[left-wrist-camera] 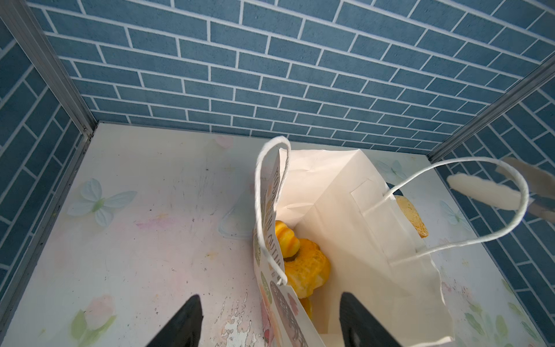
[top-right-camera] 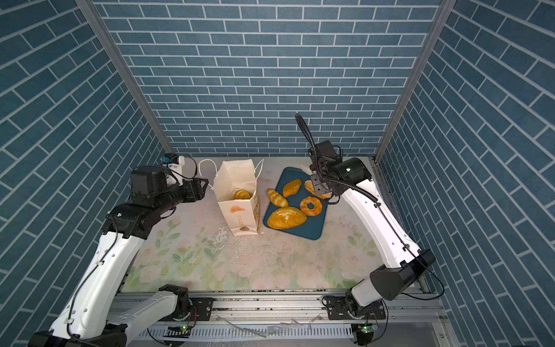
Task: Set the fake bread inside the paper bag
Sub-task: 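Swing the right gripper with open tongs back over the tray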
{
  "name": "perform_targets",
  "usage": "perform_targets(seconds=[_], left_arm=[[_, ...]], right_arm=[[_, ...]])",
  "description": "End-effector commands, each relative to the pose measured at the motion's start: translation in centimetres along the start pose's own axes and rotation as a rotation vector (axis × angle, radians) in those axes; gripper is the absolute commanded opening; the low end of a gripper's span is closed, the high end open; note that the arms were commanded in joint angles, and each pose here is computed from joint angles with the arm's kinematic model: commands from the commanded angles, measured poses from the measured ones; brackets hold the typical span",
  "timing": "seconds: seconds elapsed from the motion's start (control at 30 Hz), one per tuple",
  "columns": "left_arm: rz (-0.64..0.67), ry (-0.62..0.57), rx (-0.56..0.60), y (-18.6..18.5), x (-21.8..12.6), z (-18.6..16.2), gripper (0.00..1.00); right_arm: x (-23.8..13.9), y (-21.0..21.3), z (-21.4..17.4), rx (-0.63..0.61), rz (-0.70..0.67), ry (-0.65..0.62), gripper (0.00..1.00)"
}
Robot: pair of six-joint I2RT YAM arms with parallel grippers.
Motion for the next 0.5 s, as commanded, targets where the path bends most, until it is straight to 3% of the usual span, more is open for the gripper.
perform_targets(seconds=[0.0,0.47], left_arm=[[-0.020,0.003,0.011,-0.3,0.2,0.1,0.74],[0.017,-0.010,0.003,0.2,-0.7,-0.3,0.74]], right_arm=[[1.4,1.5,0.0,0.175,0.080,0.025,0.47],[10.6,6.5,0.6,0.415,0.218,0.130,0.49]])
Point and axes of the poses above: each gripper's point midway between its finger pads, its own x axis out along the fingers, its own y axis along the line the jaws close on, z = x × y, the point moved 3 cm from there along -x, back along the fingers, and after that the axes turned 5 degrees about x, right-handed, at the moved point
